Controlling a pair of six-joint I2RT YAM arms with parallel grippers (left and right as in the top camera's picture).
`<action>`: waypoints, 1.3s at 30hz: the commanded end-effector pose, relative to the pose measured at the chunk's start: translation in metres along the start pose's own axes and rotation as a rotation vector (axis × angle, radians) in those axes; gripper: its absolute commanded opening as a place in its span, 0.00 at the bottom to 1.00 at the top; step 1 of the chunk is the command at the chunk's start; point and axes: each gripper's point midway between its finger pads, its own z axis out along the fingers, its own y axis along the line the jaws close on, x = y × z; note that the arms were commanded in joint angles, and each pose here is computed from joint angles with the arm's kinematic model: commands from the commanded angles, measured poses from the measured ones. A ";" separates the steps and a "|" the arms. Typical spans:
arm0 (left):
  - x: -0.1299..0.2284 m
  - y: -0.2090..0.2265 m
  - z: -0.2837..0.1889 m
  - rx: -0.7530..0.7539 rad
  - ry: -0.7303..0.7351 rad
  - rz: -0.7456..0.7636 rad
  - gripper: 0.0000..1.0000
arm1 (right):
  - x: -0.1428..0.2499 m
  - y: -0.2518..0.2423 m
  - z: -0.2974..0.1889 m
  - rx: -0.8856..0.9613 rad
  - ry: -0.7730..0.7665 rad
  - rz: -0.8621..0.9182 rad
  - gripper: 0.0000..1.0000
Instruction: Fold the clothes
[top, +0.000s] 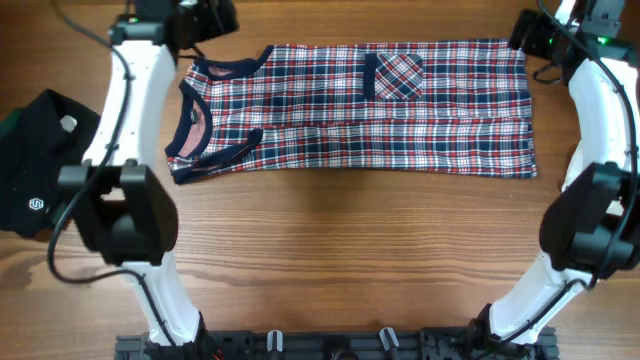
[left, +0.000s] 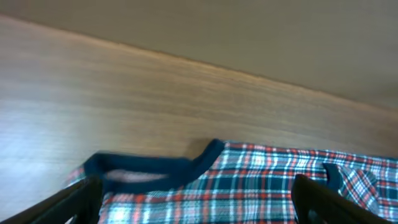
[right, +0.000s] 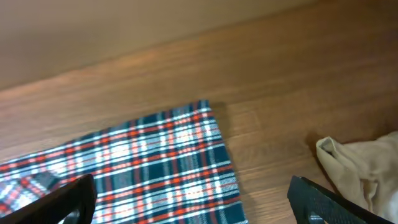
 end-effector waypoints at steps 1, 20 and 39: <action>0.021 -0.034 0.037 0.056 0.019 0.160 0.98 | 0.009 -0.007 0.022 0.021 0.018 -0.011 0.99; 0.058 -0.054 0.135 0.117 -0.033 0.255 0.96 | 0.053 0.009 0.146 -0.074 -0.040 -0.055 0.99; 0.100 -0.004 0.173 -0.033 0.062 0.292 0.72 | 0.075 0.019 0.156 -0.076 0.016 -0.136 0.94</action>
